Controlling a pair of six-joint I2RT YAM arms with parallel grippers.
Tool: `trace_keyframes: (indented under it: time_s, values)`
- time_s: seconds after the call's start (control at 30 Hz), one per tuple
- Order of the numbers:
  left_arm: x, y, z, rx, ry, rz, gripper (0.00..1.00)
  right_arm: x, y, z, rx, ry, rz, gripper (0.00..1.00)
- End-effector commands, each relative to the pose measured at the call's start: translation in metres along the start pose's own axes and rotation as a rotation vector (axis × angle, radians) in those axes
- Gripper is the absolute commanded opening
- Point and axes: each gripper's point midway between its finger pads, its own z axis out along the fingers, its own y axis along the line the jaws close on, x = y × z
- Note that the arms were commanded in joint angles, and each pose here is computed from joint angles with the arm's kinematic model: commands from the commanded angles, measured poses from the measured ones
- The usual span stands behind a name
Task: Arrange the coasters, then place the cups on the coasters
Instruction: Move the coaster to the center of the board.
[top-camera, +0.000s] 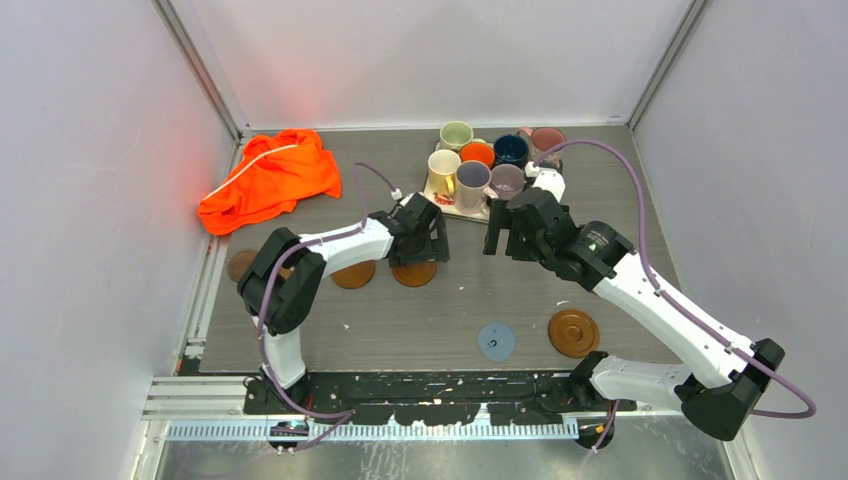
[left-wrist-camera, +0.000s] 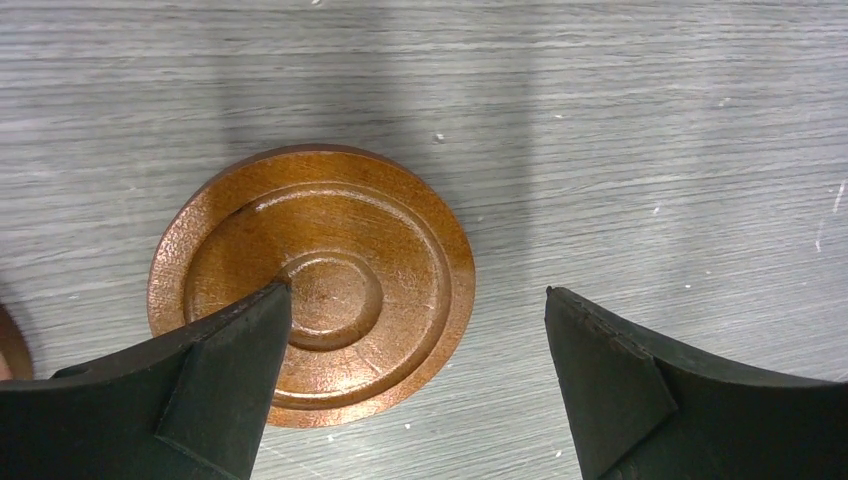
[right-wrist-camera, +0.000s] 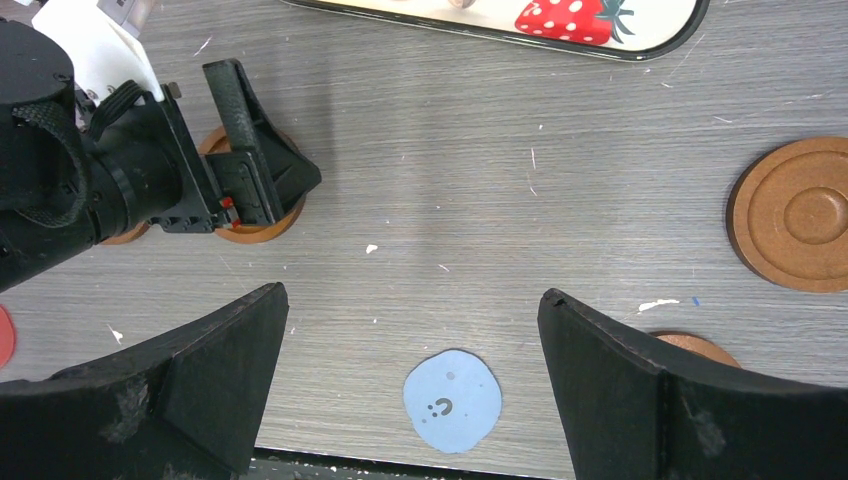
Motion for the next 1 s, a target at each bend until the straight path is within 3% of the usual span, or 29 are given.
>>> trace_keyframes:
  time_s: [0.0,0.5,0.97]
  values:
    - [0.007,0.028,-0.003,-0.076,0.016,0.013,1.00,-0.008,0.007,0.000,-0.016,-0.027,0.013,1.00]
    - [0.004,0.027,-0.012,-0.064,0.007,0.026,1.00,-0.010,0.008,-0.001,-0.018,-0.028,0.019,1.00]
    - [-0.024,-0.005,-0.027,0.030,-0.032,0.082,1.00,-0.012,-0.002,-0.005,0.023,-0.041,0.028,1.00]
